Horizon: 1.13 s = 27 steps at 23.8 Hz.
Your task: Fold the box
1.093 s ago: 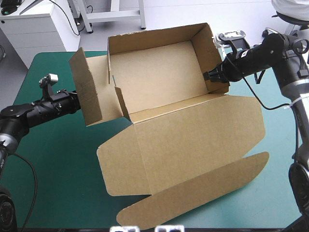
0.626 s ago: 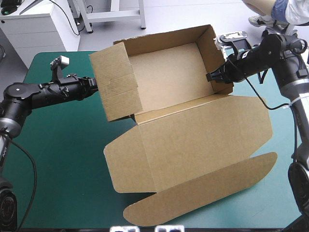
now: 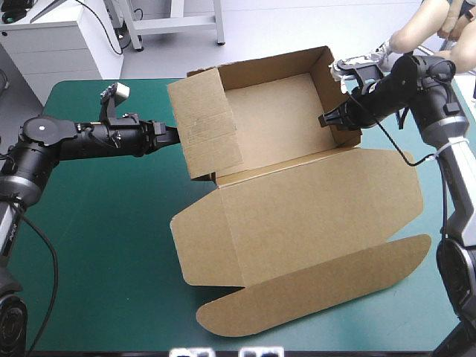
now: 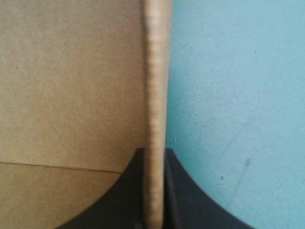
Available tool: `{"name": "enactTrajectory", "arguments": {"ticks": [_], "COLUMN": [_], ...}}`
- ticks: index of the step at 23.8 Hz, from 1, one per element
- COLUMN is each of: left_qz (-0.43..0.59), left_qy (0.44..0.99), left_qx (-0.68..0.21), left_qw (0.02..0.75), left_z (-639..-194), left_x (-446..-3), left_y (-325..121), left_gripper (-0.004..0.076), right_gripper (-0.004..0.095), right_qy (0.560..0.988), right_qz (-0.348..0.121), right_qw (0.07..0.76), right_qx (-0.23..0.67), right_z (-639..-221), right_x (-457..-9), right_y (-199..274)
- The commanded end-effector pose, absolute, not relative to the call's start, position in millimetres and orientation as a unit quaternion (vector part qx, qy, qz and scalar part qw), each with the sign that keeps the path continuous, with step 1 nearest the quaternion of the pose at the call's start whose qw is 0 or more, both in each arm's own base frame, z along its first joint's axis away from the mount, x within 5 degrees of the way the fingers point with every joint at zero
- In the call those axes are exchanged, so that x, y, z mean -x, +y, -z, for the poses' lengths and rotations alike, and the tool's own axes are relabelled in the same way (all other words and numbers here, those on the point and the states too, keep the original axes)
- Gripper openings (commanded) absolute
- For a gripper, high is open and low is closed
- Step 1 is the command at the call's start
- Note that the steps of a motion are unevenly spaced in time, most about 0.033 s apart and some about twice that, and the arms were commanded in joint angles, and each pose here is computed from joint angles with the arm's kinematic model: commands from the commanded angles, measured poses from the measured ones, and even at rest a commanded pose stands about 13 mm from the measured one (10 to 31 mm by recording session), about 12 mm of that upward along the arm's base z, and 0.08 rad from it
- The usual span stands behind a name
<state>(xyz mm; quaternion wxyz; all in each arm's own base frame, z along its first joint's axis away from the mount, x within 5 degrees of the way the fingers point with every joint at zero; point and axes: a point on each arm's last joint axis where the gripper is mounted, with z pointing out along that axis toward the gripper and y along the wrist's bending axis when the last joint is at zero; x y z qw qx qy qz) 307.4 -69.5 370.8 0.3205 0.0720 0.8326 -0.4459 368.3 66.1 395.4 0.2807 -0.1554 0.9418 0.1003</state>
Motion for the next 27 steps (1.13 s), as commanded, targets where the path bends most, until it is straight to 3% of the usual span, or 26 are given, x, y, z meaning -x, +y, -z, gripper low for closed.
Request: {"name": "enactTrajectory", "arguments": {"ticks": [1, 13, 15, 19, 21, 27], "left_qz": [0.475, 0.490, 0.484, 0.494, 0.513, 0.521], "left_qy": [0.805, 0.803, 0.806, 0.800, 0.789, 0.783], "left_qx": [-0.078, -0.056, -0.083, -0.080, -0.075, -0.069], "left_qw": [0.347, 0.335, 0.331, 0.332, 0.329, 0.332], "left_z": [-396.7, -397.5, -395.9, -399.3, -402.4, -404.0], "left_x": [-297.7, -298.2, -295.5, -295.2, -294.3, -295.3], "left_y": [-73.7, -74.2, -75.1, -75.9, -77.4, -77.6], "left_gripper": [-0.0008, 0.0002, 0.0069, 0.0411, 0.0491, 0.0493], "right_gripper": [-0.0018, -0.0018, -0.0018, -0.0018, -0.0018, -0.0018], "right_qy": [0.925, 0.927, 0.927, 0.929, 0.929, 0.930], "right_qz": [-0.109, -0.099, -0.095, -0.076, -0.073, -0.074], "right_qw": [0.332, 0.329, 0.329, 0.328, 0.328, 0.326], "right_qx": [0.149, 0.151, 0.152, 0.154, 0.155, 0.155], "right_z": [-422.9, -420.9, -420.8, -419.4, -419.2, -419.0], "right_x": [-357.0, -358.3, -358.4, -359.7, -359.7, -359.4], "right_y": [64.8, 63.4, 62.8, 59.9, 59.4, 59.4]}}
